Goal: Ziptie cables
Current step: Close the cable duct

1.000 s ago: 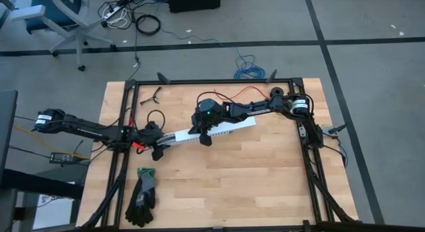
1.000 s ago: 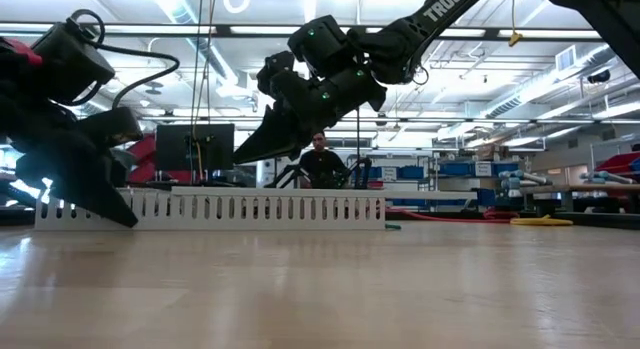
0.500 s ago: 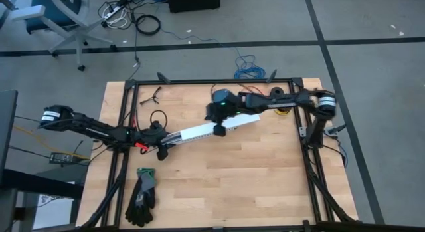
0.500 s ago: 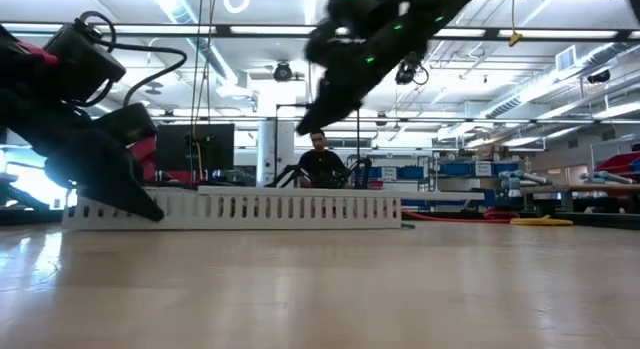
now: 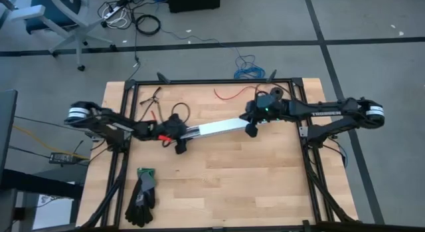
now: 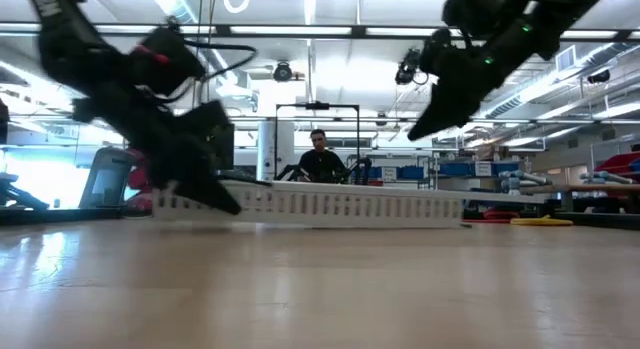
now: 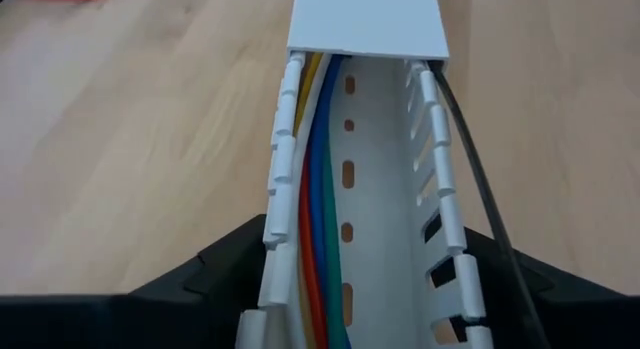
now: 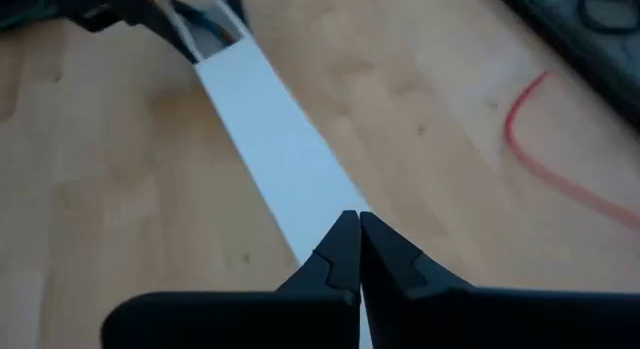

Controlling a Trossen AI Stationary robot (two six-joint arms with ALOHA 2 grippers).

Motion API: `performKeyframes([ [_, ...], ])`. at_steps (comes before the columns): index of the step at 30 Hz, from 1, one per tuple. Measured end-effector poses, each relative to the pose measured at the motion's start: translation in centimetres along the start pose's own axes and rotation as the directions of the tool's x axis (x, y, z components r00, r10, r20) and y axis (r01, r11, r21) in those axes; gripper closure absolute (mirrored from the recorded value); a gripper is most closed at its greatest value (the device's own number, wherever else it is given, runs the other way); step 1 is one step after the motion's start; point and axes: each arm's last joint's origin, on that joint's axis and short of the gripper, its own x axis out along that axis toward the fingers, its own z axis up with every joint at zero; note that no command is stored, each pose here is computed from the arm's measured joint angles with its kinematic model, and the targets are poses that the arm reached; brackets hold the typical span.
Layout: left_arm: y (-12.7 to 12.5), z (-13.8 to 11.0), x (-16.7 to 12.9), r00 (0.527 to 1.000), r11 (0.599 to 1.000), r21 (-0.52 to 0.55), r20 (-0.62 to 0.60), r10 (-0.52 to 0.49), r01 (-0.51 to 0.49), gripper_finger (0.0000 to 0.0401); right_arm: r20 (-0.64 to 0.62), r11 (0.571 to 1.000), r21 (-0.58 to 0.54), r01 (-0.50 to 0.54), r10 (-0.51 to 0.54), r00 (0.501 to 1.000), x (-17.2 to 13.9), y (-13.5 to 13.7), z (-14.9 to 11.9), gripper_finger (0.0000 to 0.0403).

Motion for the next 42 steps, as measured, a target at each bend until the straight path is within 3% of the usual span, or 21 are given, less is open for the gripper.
performKeyframes([
  [8,0.3,3.1,4.8,0.995,0.995,0.015,-0.032,-0.097,0.097,0.0139,0.057,0.999,-0.006,-0.053,0.053,0.997,2.1,1.4,-1.6,0.0403],
  [16,0.4,3.6,5.5,0.995,0.995,0.010,-0.021,-0.099,0.099,0.0139,-0.008,0.999,-0.005,-0.054,0.054,0.999,7.3,1.7,-2.5,0.0403],
  [21,0.4,3.5,5.5,0.995,0.995,0.003,-0.028,-0.100,0.100,0.0139,-0.052,0.996,-0.018,-0.091,0.090,0.995,11.3,2.0,-1.7,0.0403],
  [26,0.4,3.5,5.5,0.995,0.995,0.008,-0.026,-0.097,0.097,0.0139,-0.027,0.978,-0.101,-0.180,0.178,0.984,14.8,2.8,1.0,0.0403],
  [30,0.4,3.7,5.5,0.996,0.996,0.012,-0.015,-0.091,0.091,0.0139,0.008,0.965,-0.169,-0.201,0.205,0.979,14.8,3.4,2.6,0.0403],
  [34,0.4,3.7,5.5,0.996,0.996,0.004,-0.013,-0.091,0.091,0.0139,0.059,0.960,-0.196,-0.199,0.214,0.975,12.8,3.9,4.2,0.0403],
  [42,0.5,4.0,5.5,0.997,0.997,-0.013,0.014,-0.074,0.074,0.0139,-0.059,0.980,-0.145,-0.138,0.130,0.990,8.4,3.7,3.8,0.0403],
])
